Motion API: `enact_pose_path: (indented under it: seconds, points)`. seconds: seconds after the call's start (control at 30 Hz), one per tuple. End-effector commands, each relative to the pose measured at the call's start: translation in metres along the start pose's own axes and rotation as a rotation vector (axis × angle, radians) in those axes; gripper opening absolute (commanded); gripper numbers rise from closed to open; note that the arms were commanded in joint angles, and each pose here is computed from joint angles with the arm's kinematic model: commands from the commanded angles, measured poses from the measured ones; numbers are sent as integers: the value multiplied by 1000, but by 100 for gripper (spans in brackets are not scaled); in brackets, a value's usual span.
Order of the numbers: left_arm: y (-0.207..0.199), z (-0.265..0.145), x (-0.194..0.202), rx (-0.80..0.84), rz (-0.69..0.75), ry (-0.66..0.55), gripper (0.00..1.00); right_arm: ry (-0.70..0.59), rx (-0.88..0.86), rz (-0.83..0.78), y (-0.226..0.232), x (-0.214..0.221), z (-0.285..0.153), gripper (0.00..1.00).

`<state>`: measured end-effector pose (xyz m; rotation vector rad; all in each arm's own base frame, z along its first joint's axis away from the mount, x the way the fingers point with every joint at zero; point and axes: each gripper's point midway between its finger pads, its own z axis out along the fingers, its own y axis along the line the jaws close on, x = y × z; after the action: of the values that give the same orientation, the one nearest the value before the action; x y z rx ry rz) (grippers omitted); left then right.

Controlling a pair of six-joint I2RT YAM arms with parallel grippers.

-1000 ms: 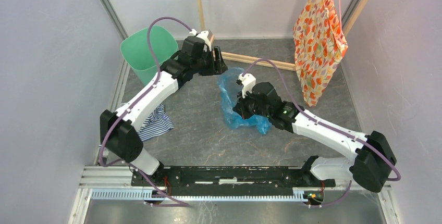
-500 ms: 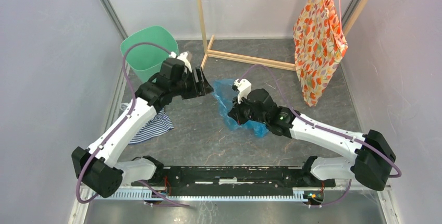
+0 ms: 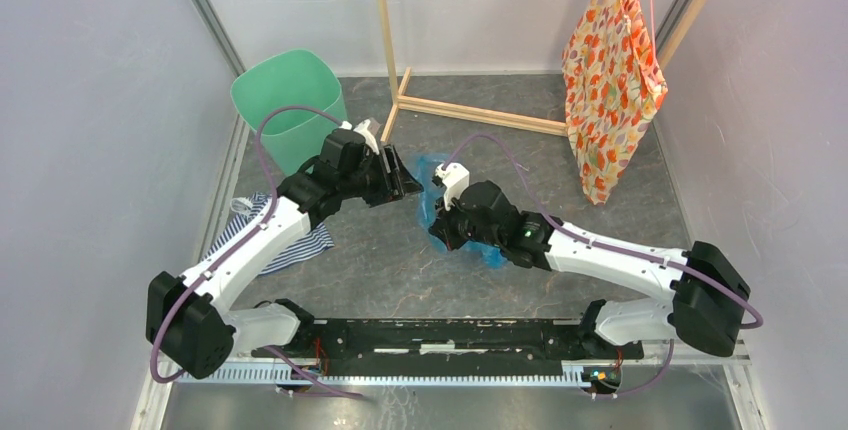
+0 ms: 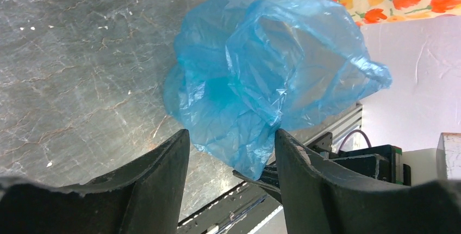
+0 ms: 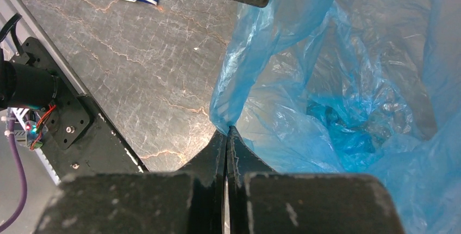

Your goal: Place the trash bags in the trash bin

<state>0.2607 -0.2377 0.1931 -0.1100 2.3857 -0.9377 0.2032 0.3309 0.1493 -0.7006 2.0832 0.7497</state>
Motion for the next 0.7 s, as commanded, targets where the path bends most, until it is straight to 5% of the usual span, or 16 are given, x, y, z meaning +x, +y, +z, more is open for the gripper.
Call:
enact_pose_path:
  seconds: [0.0, 0.4, 0.5, 0.57, 0.67]
  points:
    - [-19, -4, -6, 80, -19, -25, 65, -67, 31, 6, 2, -27, -1, 0]
    - [-13, 2, 7, 30, 25, 1, 63, -63, 13, -24, 15, -41, 4, 0]
    - [-1, 14, 4, -32, 38, -14, 47, -64, 13, -29, 17, -43, 2, 1]
    - [8, 20, -1, -78, 57, -30, 24, -59, 17, -33, 17, -43, -2, 9]
    - [19, 24, -6, -138, 85, -41, 3, -56, 38, -44, 14, -41, -16, 36]
